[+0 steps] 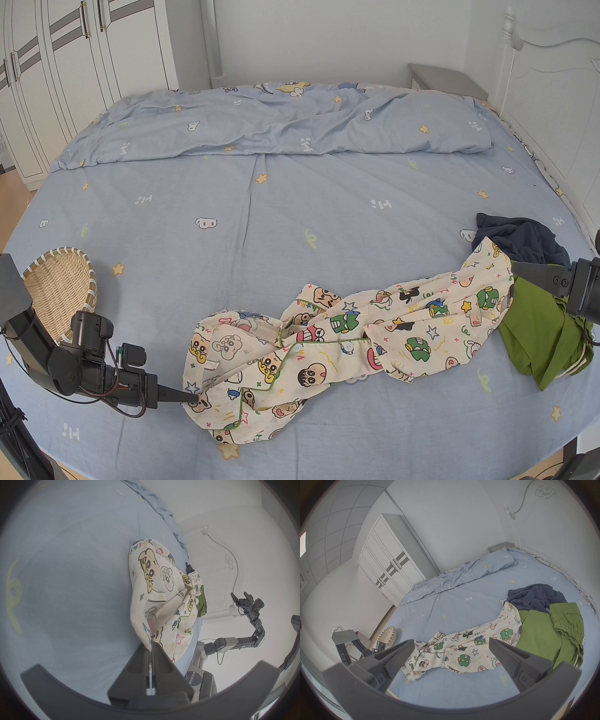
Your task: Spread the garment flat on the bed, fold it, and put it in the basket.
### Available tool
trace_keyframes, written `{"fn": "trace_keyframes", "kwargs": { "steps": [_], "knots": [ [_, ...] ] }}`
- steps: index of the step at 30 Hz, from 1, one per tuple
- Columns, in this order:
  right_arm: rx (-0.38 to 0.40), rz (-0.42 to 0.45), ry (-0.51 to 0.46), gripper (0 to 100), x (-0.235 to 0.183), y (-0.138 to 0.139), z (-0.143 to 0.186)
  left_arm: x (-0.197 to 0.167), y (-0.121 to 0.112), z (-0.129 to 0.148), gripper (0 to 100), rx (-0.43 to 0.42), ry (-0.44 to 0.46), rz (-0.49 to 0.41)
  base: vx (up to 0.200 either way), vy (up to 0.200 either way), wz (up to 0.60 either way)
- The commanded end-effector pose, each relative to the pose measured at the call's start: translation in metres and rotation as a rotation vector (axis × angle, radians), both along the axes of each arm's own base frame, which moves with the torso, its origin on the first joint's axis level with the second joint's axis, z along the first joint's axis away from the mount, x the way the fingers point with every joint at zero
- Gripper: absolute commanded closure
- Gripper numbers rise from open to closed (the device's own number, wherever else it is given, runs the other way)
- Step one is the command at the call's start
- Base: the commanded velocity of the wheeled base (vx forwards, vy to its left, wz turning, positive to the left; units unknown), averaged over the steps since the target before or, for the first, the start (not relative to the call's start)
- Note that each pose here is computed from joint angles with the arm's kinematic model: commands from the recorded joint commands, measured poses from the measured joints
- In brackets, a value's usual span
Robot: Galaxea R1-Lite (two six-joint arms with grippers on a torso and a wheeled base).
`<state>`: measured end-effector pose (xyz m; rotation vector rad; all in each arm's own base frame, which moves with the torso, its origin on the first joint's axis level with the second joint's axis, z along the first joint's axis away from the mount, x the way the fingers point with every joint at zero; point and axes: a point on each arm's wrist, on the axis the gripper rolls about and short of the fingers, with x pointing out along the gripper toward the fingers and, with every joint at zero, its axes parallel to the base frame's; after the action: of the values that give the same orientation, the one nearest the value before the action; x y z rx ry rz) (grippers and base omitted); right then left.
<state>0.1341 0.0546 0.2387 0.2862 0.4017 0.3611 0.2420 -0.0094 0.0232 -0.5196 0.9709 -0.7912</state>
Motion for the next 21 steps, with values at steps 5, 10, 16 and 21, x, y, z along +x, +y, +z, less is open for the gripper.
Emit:
{"fn": "trace_keyframes", "kwargs": {
  "steps": [5,10,16,21],
  "knots": [
    [-0.002,0.006,0.005,0,0.0,0.001,-0.001,0.004,-0.001,0.005,100,0.011,-0.067,-0.003,0.0,0.0,0.0],
    [-0.003,0.021,-0.002,0,-0.002,0.002,-0.001,0.021,-0.001,0.03,100,-0.046,-0.077,0.078,0.0,0.0,0.0],
    [-0.04,0.048,-0.01,0,-0.004,0.003,-0.004,0.054,0.004,0.075,100,-0.181,-0.059,0.227,0.0,0.0,0.0],
    [-0.027,0.047,-0.039,0,-0.003,0.003,-0.002,0.065,0.01,0.091,100,-0.188,-0.151,0.244,0.0,0.0,0.0]
  ]
}}
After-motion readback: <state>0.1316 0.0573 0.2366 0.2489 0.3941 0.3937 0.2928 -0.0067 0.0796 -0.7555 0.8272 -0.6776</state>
